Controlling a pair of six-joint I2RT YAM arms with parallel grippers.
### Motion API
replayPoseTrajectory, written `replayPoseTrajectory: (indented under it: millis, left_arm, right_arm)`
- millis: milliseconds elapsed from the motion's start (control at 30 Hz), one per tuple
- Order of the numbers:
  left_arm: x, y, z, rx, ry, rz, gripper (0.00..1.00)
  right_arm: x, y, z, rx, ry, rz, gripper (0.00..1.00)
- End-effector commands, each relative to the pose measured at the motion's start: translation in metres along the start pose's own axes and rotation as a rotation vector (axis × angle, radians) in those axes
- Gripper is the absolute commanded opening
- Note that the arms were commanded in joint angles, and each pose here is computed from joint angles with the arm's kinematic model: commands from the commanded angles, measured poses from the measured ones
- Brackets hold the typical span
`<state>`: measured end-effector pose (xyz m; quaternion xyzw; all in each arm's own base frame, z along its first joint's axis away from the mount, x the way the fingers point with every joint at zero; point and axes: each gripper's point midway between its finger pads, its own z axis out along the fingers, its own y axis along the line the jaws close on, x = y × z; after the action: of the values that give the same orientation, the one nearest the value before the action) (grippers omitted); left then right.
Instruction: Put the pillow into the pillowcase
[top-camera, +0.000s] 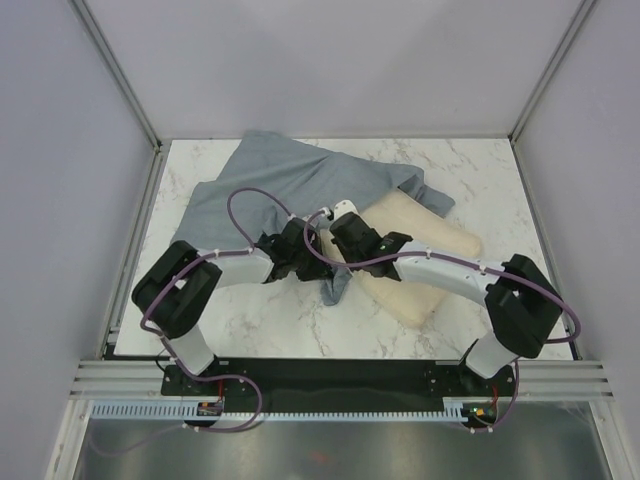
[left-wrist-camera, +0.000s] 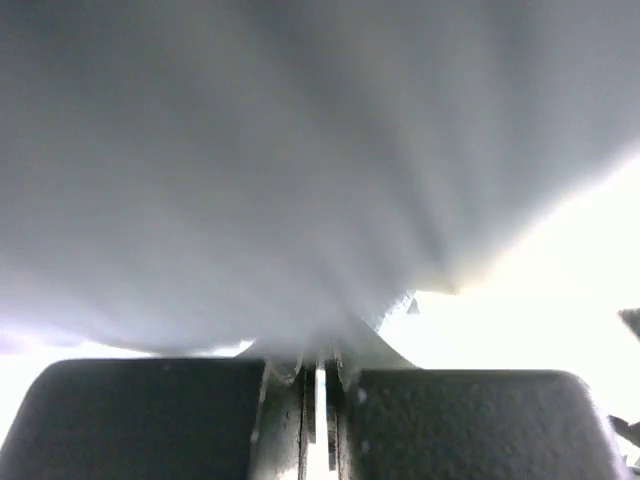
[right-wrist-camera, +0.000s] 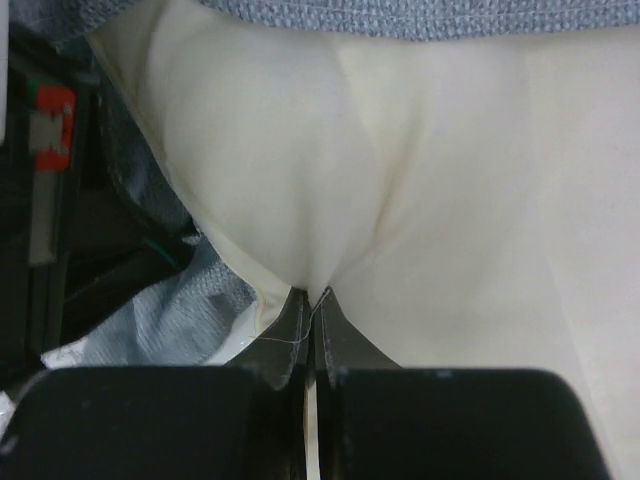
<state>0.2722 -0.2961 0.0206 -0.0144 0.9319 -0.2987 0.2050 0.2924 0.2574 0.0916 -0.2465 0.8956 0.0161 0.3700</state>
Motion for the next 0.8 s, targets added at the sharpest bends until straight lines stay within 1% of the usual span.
replayPoseTrajectory:
  millis: [0, 33, 67, 100, 133, 167, 200, 233, 267, 300, 333, 433, 533, 567, 633, 667, 767]
  left_arm:
    - [0.009, -0.02, -0.021, 0.03, -0.039, 0.08, 0.02]
    - [0.016, -0.024, -0.026, 0.033, -0.035, 0.101, 0.02]
    - [0.023, -0.039, -0.034, 0.048, -0.059, 0.152, 0.02]
    - [0.031, -0.041, -0.039, 0.036, -0.052, 0.174, 0.02]
    - [0.035, -0.04, -0.042, 0.0, -0.063, 0.192, 0.02]
    - [0.051, -0.048, -0.046, 0.005, -0.053, 0.224, 0.02]
    - [0.055, -0.054, -0.051, 0.012, -0.064, 0.234, 0.02]
    - [0.061, -0.057, -0.054, 0.013, -0.065, 0.237, 0.02]
    - [0.067, -0.053, -0.054, 0.002, -0.071, 0.219, 0.02]
    - [0.077, -0.06, -0.058, 0.02, -0.068, 0.231, 0.02]
    - [0.083, -0.054, -0.057, 0.008, -0.068, 0.232, 0.02]
    - [0.1, -0.055, -0.061, 0.033, -0.056, 0.235, 0.02]
    - [0.11, -0.069, -0.07, 0.097, -0.066, 0.253, 0.02]
    - [0.118, -0.069, -0.072, 0.11, -0.056, 0.264, 0.02]
    - [0.119, -0.083, -0.085, 0.177, -0.086, 0.269, 0.02]
    - [0.126, -0.089, -0.091, 0.205, -0.081, 0.288, 0.02]
    - [0.133, -0.101, -0.11, 0.282, -0.092, 0.306, 0.02]
  right_arm:
    - [-0.048, 0.019, -0.003, -0.069, -0.107, 0.073, 0.0]
    - [-0.06, 0.021, -0.004, -0.078, -0.127, 0.083, 0.0]
    - [-0.065, 0.024, -0.002, -0.095, -0.129, 0.09, 0.0]
    - [-0.065, 0.028, 0.004, -0.104, -0.116, 0.09, 0.0]
    - [-0.081, 0.028, 0.003, -0.115, -0.138, 0.112, 0.0]
    - [-0.085, 0.032, 0.006, -0.137, -0.137, 0.123, 0.0]
    - [-0.086, 0.034, 0.011, -0.149, -0.123, 0.137, 0.0]
    - [-0.099, 0.036, 0.01, -0.165, -0.142, 0.155, 0.0]
    - [-0.104, 0.032, 0.013, -0.171, -0.145, 0.175, 0.0]
    - [-0.106, 0.036, 0.016, -0.199, -0.136, 0.189, 0.0]
    - [-0.115, 0.037, 0.015, -0.208, -0.151, 0.2, 0.0]
    - [-0.129, 0.041, 0.017, -0.26, -0.166, 0.216, 0.0]
    - [-0.14, 0.05, 0.018, -0.322, -0.179, 0.226, 0.0]
    - [-0.142, 0.045, 0.021, -0.324, -0.181, 0.239, 0.0]
    - [-0.145, 0.037, 0.03, -0.328, -0.18, 0.263, 0.0]
    - [-0.145, 0.038, 0.033, -0.357, -0.175, 0.273, 0.0]
    - [-0.151, 0.032, 0.04, -0.4, -0.186, 0.315, 0.0]
